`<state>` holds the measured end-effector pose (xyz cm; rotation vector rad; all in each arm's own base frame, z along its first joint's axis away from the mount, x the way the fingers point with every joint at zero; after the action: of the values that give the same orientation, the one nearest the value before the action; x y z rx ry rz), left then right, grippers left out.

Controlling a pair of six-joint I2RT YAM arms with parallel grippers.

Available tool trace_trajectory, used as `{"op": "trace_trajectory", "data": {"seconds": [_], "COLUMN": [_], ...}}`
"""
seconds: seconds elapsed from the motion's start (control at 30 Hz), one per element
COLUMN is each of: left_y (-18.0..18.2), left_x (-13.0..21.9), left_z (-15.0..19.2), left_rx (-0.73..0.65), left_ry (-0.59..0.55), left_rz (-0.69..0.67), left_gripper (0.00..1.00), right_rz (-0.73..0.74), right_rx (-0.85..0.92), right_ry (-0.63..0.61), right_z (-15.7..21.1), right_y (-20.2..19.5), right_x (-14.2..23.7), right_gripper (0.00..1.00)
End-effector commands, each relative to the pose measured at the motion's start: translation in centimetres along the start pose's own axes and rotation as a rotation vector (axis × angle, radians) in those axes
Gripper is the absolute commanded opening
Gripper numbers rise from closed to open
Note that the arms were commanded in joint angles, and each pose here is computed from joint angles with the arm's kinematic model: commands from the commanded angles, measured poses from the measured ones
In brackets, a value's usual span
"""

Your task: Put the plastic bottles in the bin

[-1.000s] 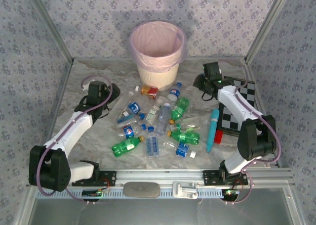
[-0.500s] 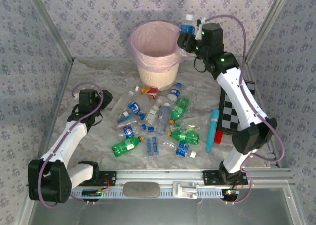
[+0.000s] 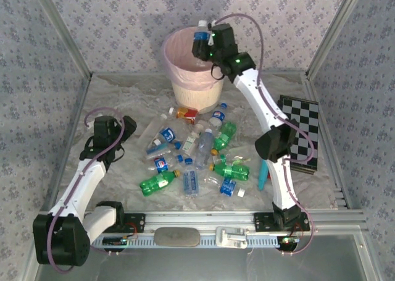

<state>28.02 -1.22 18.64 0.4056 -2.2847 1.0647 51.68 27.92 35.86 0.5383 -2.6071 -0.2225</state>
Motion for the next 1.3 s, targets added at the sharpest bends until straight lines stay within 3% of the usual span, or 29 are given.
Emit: {"op": "trace_trajectory", "data": {"seconds": [0.0, 0.17, 0.43, 0.73, 0.97, 1.27], "left_y": [0.1, -0.4, -0.9, -1.2, -2.7, -4.9], "left_x": [0.1, -0.1, -0.1, 0.0, -0.7, -2.3], "left_z": [0.0, 0.0, -0.1, -0.2, -0.4, 0.0], "left_rx": [-0.012, -0.009, -0.007, -0.016, -0.141, -0.362], "left_ry": [0.012, 0.027, 0.037, 0.046, 0.108, 0.279], "left_rz": [0.008, 0.024, 0.036, 0.044, 0.055, 0.06], "left_gripper": [1.0, 1.0, 1.0, 1.0, 1.0, 1.0], "right_rz": [0.037, 0.042, -0.007, -0.064, -0.109, -0.08], "right_rx": [0.015, -0.014, -0.018, 0.006, 0.013, -0.03], "right_ry": [-0.007, 0.026, -0.032, -0.14, -0.172, -0.084], "right_z": [-0.2, 1.3, 0.0, -3.8, -6.3, -4.5], "right_y": [-0.1, -0.4, 0.4, 1.5, 1.7, -0.5], "right_x": [-0.1, -1.8, -1.6, 2.0, 6.9, 11.3], "right_gripper": [0.48, 0.54, 0.99, 1.0, 1.0, 1.0]}}
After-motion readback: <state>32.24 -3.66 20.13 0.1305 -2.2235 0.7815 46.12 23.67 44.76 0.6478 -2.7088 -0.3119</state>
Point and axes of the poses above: each hand's point on the last joint's axis, 136 mm out from that joint toward the fingers, its own x axis back along the fingers, its own y axis along the line the jaws close on, z = x × y, the point moved 5 cm from there along x, back along the fingers, and after that the axes turned 7 degrees about x, right-handed, at the moved point
